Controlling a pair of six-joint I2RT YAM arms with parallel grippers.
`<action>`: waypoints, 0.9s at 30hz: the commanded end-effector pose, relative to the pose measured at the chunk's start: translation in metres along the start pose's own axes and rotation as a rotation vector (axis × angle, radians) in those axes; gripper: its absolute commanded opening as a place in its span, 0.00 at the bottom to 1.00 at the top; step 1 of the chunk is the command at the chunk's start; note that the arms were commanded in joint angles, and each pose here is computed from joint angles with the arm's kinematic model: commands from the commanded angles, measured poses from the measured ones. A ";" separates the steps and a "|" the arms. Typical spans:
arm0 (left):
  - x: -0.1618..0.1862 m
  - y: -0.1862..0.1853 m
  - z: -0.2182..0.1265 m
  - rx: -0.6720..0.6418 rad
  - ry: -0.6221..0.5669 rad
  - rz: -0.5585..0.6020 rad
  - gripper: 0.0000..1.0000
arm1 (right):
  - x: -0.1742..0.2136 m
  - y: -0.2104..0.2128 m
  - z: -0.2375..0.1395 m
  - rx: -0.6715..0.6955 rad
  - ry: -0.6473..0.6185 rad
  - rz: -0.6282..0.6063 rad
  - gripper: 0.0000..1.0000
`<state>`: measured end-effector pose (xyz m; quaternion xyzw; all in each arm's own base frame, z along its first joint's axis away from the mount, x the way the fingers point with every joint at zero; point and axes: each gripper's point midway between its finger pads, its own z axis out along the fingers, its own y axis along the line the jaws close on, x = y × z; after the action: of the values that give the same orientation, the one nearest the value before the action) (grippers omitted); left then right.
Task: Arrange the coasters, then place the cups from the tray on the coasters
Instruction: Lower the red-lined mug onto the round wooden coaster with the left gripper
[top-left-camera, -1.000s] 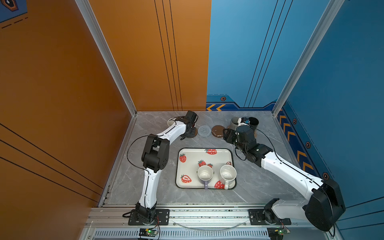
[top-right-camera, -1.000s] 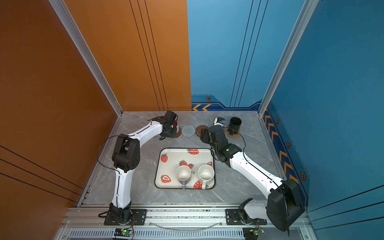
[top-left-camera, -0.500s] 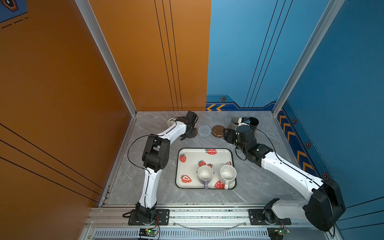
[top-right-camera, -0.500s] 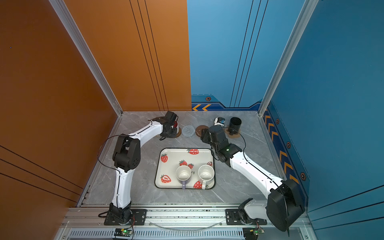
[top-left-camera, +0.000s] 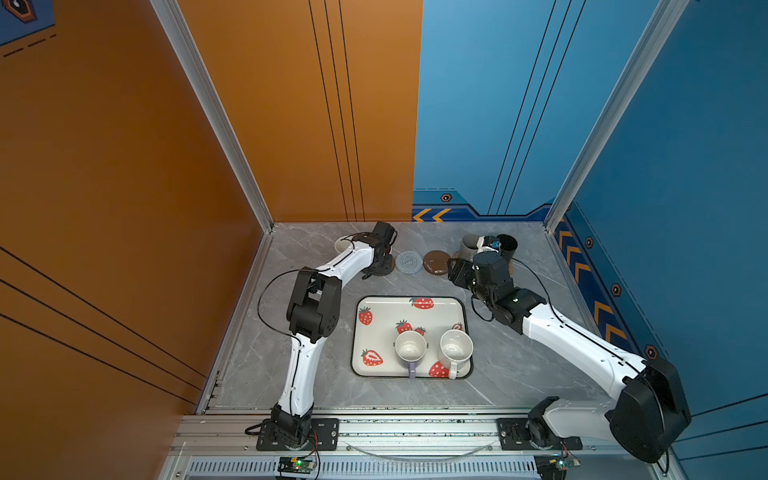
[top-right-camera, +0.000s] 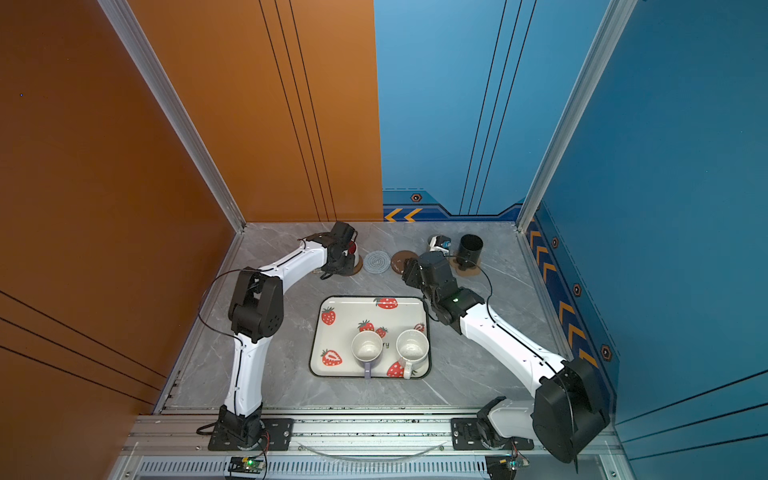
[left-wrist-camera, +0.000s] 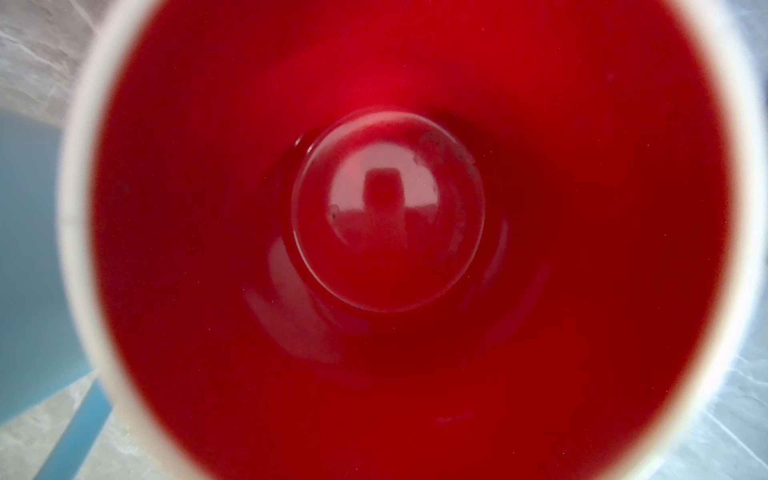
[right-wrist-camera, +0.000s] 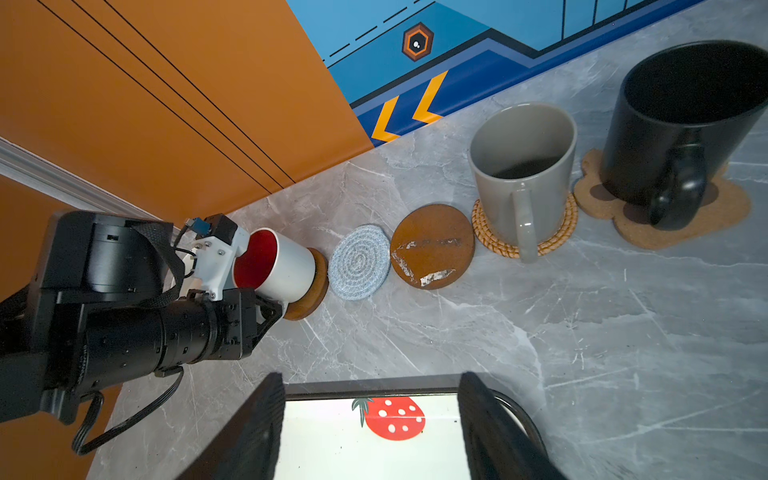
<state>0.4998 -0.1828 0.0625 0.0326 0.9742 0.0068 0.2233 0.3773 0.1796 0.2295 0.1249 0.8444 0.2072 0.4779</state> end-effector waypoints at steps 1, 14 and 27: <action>-0.014 -0.002 -0.008 0.004 -0.035 0.011 0.01 | 0.001 -0.008 -0.005 0.021 0.006 0.009 0.65; -0.011 0.004 -0.015 -0.025 -0.038 0.029 0.02 | 0.001 -0.008 -0.006 0.020 0.006 0.010 0.65; -0.009 0.006 -0.016 -0.033 -0.033 0.036 0.11 | 0.002 -0.008 -0.006 0.021 0.010 0.011 0.65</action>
<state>0.4995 -0.1815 0.0624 0.0447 0.9737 0.0137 0.2230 0.3780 0.1779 0.2295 0.1268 0.8442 0.2062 0.4782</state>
